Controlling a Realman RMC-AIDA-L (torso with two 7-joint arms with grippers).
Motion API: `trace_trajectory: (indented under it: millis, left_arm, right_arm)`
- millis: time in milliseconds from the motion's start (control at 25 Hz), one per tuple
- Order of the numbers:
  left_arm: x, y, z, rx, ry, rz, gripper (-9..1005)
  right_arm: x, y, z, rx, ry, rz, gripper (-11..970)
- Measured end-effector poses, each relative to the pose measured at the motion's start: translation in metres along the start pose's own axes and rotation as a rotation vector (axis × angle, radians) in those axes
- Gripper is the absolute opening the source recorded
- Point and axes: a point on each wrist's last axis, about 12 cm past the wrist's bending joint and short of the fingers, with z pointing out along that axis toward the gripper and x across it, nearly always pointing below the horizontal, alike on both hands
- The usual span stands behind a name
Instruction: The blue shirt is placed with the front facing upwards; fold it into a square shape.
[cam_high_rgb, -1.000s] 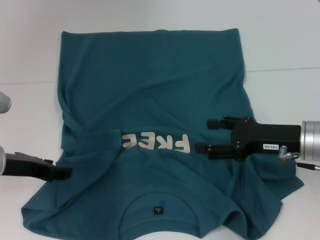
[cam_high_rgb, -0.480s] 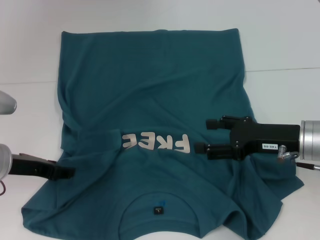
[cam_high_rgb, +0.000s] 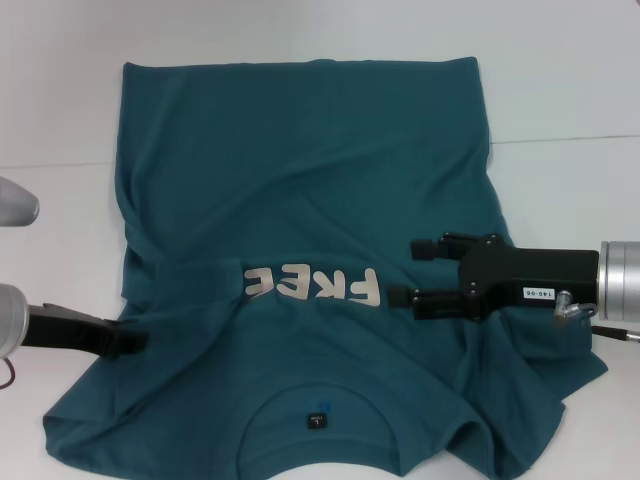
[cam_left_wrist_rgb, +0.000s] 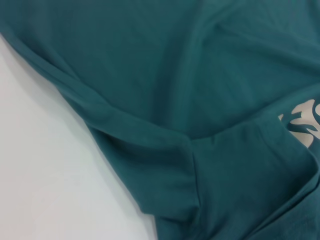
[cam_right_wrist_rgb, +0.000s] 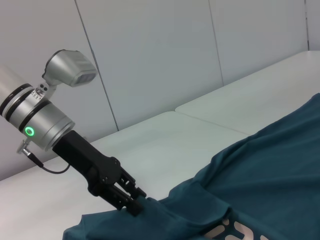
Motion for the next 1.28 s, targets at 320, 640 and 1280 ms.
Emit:
trace_trajectory:
  millis: [320, 640, 1280]
  left_arm:
    - [0.001, -0.002, 0.002, 0.012, 0.005, -0.006, 222]
    - [-0.002, -0.012, 0.000, 0.056, 0.016, 0.000, 81]
    - [0.000, -0.040, -0.010, 0.284, 0.032, -0.014, 37]
  right_arm:
    - [-0.001, -0.001, -0.002, 0.004, -0.003, 0.000, 917]
    - [-0.001, -0.002, -0.002, 0.009, -0.003, -0.001, 917]
    - [-0.003, -0.005, -0.004, 0.020, -0.001, -0.007, 917]
